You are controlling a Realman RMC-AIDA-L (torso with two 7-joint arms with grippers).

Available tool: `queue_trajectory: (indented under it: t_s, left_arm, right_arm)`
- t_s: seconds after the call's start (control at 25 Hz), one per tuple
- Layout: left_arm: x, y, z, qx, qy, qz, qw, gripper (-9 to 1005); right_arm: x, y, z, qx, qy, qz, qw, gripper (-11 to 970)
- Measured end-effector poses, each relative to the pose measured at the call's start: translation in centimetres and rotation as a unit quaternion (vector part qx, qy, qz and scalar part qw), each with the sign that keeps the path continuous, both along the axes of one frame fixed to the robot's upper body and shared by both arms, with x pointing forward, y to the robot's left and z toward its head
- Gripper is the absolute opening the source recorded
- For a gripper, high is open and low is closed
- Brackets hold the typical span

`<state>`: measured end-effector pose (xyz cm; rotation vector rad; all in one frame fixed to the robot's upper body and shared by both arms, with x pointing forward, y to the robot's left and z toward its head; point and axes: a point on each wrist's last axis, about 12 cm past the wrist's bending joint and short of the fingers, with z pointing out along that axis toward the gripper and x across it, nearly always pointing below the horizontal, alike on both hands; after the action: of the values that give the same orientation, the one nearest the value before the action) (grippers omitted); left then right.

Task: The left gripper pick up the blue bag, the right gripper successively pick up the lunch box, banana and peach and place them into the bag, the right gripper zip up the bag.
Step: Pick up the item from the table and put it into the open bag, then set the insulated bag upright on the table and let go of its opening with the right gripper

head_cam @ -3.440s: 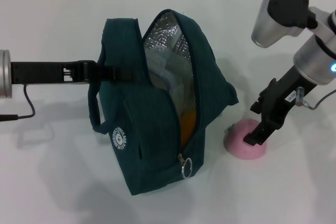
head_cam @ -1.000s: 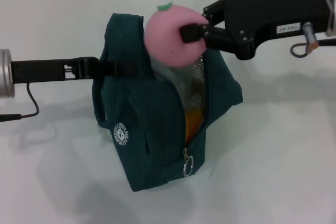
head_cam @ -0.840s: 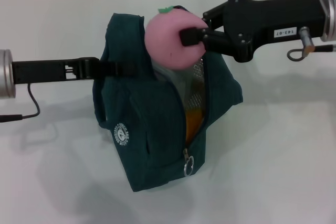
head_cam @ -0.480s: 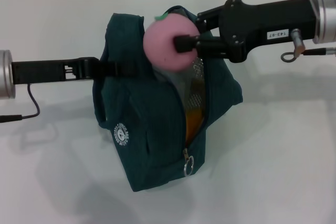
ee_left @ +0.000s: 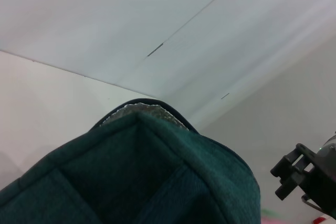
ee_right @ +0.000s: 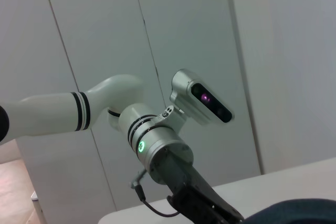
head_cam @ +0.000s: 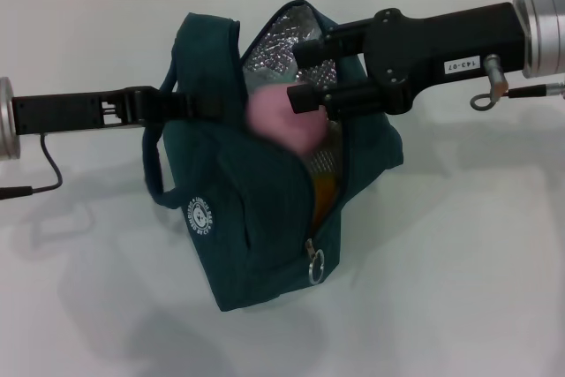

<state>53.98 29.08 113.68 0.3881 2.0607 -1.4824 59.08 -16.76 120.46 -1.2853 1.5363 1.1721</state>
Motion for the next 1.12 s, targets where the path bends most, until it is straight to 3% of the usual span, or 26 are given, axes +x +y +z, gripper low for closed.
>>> queue_trajectory:
  t_s: [0.16, 0.36, 0.52, 0.72, 0.88, 1.12]
  left_arm:
    - [0.0, 0.0, 0.0, 0.0, -0.001, 0.0, 1.0, 40]
    - [-0.1, 0.1, -0.2, -0.002, 0.003, 0.002, 1.0, 41]
    - [-0.2, 0.1, -0.6, -0.004, 0.007, 0.002, 1.0, 41]
    - [-0.2, 0.2, -0.7, -0.004, 0.007, 0.004, 1.0, 42]
    - [-0.2, 0.2, -0.7, -0.003, 0.005, 0.004, 1.0, 42]
    - [-0.2, 0.2, -0.7, -0.002, 0.003, 0.004, 1.0, 42]
  right_arm:
    - [0.1, -0.2, 0.0, -0.008, 0.0, -0.003, 1.0, 608]
    - [0.6, -1.2, 0.4, -0.002, 0.01, -0.036, 0.999, 606]
    - [1.9, -3.8, 1.1, 0.009, 0.019, -0.104, 0.994, 605]
    - [3.3, -5.6, 0.7, -0.028, 0.044, -0.176, 0.983, 603]
    - [3.7, -5.2, 0.0, -0.057, 0.065, -0.195, 0.977, 602]
    - [3.4, -3.3, -0.5, -0.072, 0.087, -0.175, 0.978, 600]
